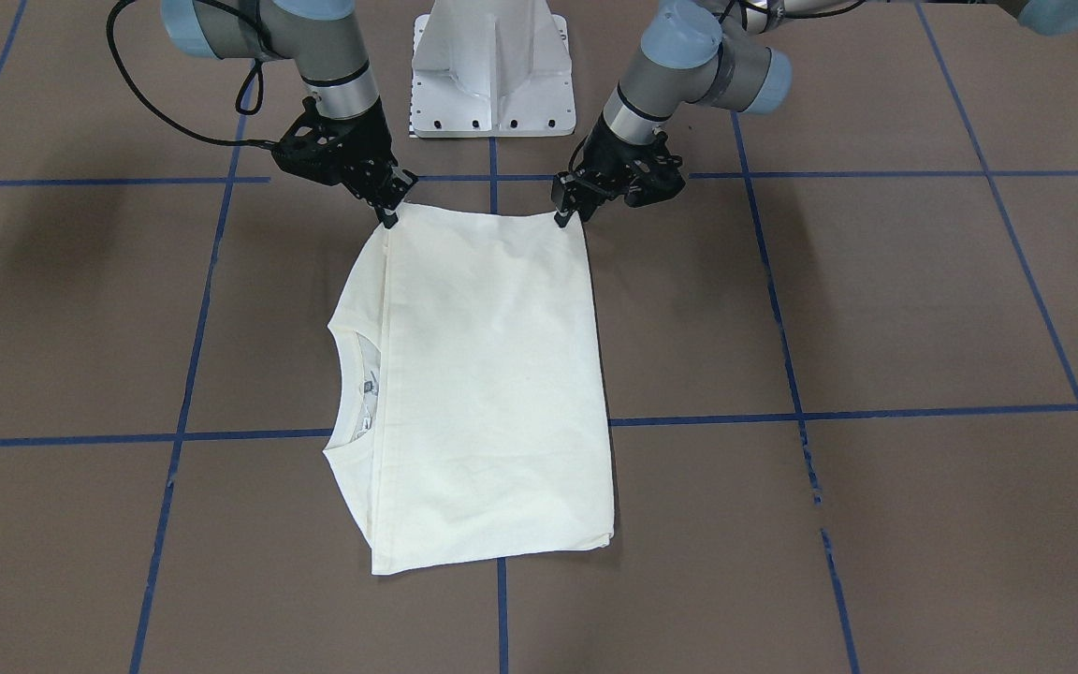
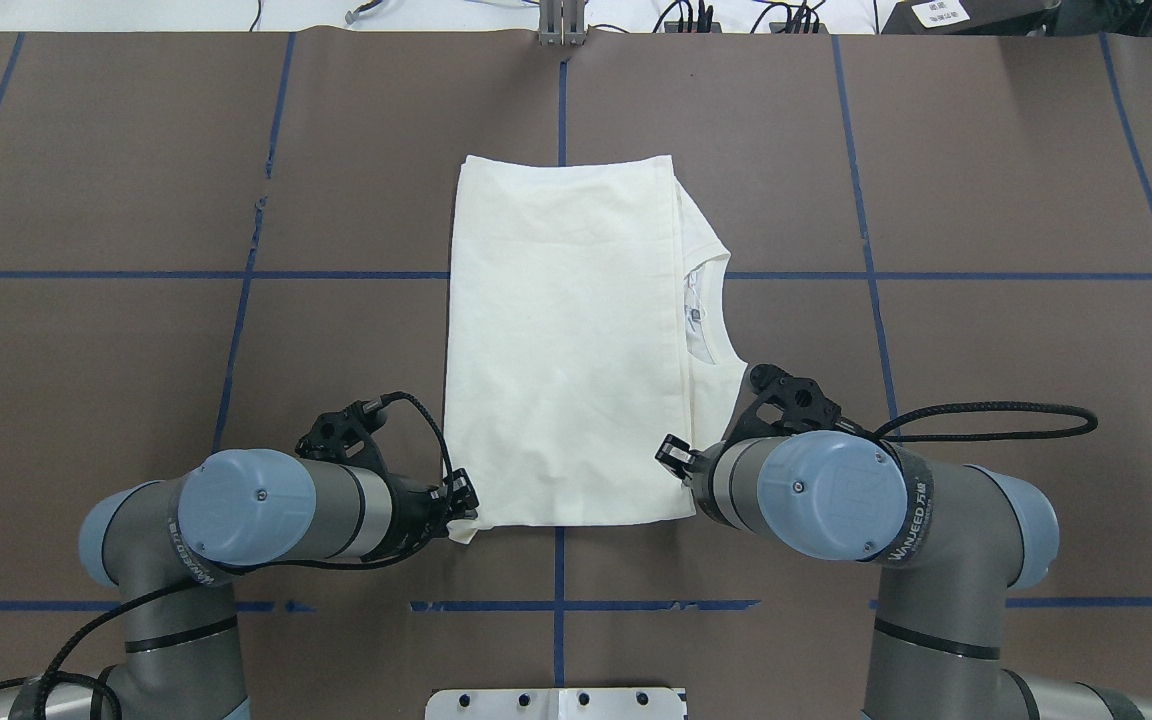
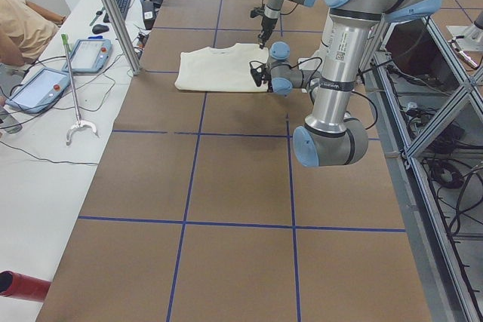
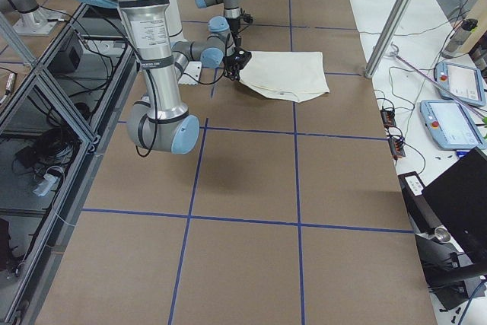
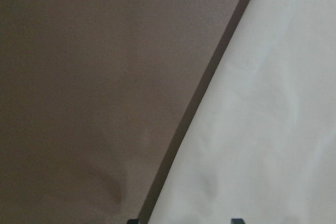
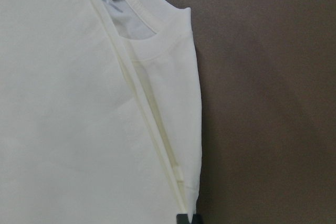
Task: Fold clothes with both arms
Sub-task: 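Move both grippers to the shirt edge nearest the robot and grasp it, then lift the near edge with both grippers and fold it toward the far edge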
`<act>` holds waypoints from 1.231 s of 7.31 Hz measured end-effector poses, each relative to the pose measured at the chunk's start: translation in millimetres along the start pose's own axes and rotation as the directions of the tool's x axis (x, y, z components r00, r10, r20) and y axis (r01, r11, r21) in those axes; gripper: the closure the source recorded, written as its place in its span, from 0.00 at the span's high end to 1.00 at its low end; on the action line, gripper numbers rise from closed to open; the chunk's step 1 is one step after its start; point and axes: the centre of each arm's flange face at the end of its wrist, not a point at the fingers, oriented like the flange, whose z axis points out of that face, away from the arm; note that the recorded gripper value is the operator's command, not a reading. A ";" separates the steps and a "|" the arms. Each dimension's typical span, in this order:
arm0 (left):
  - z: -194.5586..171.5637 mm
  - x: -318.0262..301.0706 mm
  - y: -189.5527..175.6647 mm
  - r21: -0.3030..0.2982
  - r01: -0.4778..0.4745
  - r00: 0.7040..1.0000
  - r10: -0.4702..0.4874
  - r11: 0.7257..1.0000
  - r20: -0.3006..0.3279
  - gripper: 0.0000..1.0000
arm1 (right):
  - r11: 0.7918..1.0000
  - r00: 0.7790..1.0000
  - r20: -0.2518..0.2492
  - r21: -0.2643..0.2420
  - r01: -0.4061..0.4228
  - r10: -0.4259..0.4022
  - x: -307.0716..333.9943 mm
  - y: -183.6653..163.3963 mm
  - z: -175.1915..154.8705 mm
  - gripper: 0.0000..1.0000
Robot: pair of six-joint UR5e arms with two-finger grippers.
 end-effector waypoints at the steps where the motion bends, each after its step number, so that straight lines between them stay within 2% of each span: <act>1: 2.4 -2.1 2.4 -0.001 0.000 1.000 0.000 1.000 0.012 0.00 | 1.000 1.000 0.003 -0.001 0.000 0.000 -0.5 -0.1 -1.5 0.00; 4: 2.7 -3.4 1.3 0.010 0.000 1.000 0.000 1.000 0.016 0.00 | 1.000 1.000 0.003 -0.001 0.000 0.000 -0.3 -0.3 -2.2 0.00; 6: -12.4 -1.8 1.9 0.010 -0.001 1.000 0.001 1.000 -0.002 0.00 | 1.000 1.000 0.007 -0.002 0.000 0.000 -0.5 -0.2 -4.1 0.00; 7: -39.7 -1.6 9.2 -0.002 0.005 1.000 -0.005 1.000 -0.021 0.00 | 1.000 1.000 0.019 -0.006 -0.002 0.002 -0.9 0.3 -11.5 0.00; 9: -100.3 7.5 57.1 -0.073 0.058 0.997 -0.061 0.996 -0.039 0.00 | 0.999 0.998 0.059 -0.051 0.002 0.001 16.8 13.8 -49.3 0.00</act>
